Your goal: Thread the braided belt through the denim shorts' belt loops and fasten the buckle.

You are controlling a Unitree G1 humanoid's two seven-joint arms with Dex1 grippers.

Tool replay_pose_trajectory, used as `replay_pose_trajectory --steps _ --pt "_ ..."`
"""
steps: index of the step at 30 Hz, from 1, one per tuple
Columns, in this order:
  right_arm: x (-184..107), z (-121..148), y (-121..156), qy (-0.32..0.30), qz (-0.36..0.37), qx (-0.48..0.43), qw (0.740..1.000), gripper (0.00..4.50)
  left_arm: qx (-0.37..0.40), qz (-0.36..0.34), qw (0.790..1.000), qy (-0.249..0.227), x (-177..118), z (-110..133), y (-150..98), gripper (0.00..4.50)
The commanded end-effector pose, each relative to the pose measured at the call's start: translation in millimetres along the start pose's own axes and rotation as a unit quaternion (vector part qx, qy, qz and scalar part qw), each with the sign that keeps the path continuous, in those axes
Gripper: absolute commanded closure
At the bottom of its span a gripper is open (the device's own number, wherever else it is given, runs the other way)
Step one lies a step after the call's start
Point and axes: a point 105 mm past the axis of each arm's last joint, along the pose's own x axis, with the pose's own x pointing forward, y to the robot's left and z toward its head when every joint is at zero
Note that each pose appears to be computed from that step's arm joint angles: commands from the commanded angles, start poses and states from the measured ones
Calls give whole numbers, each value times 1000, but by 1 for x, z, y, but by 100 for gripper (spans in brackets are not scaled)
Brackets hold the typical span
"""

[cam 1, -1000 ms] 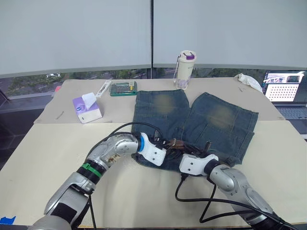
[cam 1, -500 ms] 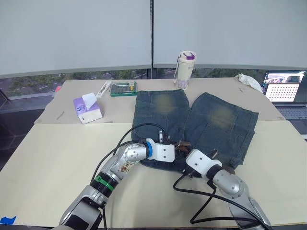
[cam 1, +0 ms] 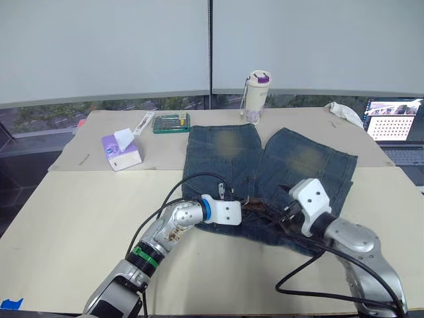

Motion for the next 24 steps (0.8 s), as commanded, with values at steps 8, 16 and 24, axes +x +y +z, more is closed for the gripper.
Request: replay_pose_trajectory --steps 8,16,24 --pt "26 -24 4 34 16 -229 973 97 7 3 999 -31 2 12 2 450" --pt "34 -20 20 6 59 -257 965 150 7 0 999 -36 0 13 0 450" --pt "32 -28 21 19 71 -244 967 422 4 -1 999 -42 1 15 -1 450"
